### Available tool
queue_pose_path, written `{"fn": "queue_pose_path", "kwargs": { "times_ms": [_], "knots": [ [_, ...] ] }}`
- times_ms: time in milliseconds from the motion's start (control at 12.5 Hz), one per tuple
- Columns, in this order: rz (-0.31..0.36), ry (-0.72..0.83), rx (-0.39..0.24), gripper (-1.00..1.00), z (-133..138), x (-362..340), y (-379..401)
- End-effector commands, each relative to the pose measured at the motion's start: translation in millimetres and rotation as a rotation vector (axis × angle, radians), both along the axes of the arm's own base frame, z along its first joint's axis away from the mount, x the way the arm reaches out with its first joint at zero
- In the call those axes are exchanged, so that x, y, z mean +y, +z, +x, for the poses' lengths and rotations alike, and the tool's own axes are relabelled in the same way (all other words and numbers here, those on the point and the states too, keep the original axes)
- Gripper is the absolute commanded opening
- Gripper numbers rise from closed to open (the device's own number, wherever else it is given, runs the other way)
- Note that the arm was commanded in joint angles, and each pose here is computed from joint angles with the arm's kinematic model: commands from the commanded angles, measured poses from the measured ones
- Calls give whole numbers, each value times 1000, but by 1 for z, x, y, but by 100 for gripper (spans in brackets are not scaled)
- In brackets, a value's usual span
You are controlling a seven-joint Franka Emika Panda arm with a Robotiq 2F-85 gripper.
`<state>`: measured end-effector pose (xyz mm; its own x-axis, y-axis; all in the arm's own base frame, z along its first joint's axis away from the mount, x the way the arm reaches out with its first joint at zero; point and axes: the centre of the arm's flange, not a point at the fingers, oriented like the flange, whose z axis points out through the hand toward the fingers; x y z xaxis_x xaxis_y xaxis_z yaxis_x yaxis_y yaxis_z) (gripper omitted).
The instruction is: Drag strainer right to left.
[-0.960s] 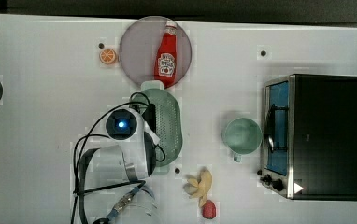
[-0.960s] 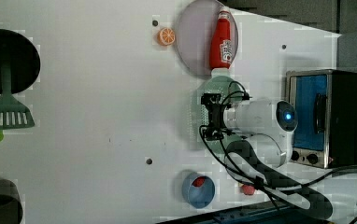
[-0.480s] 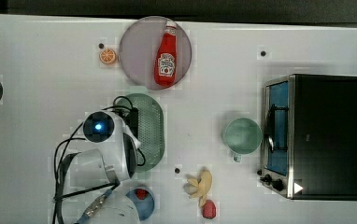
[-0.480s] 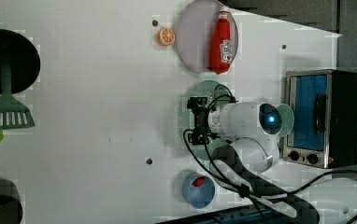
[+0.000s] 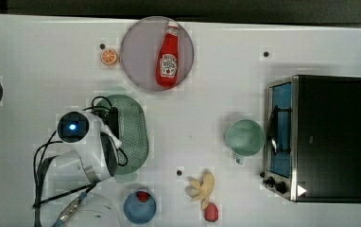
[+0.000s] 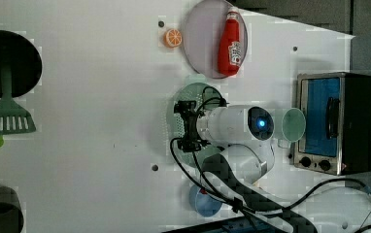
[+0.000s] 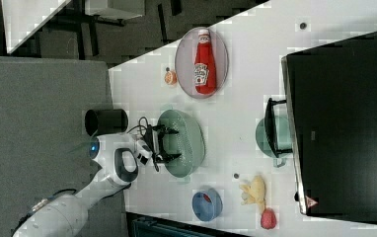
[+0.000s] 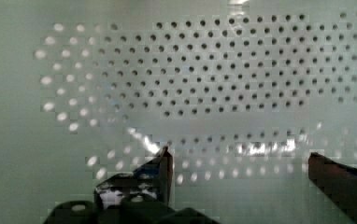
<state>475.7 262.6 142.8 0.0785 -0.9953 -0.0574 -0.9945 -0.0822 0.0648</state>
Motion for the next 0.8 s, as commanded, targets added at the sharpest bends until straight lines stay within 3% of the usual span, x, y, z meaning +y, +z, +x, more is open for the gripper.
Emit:
{"fn": "queue_pose_path", "kwargs": {
  "times_ms": [80,800],
  "knots": [
    [2,-83,4,100,2,43,3],
    [19,-122,-1,100,6,118,0]
  ]
}}
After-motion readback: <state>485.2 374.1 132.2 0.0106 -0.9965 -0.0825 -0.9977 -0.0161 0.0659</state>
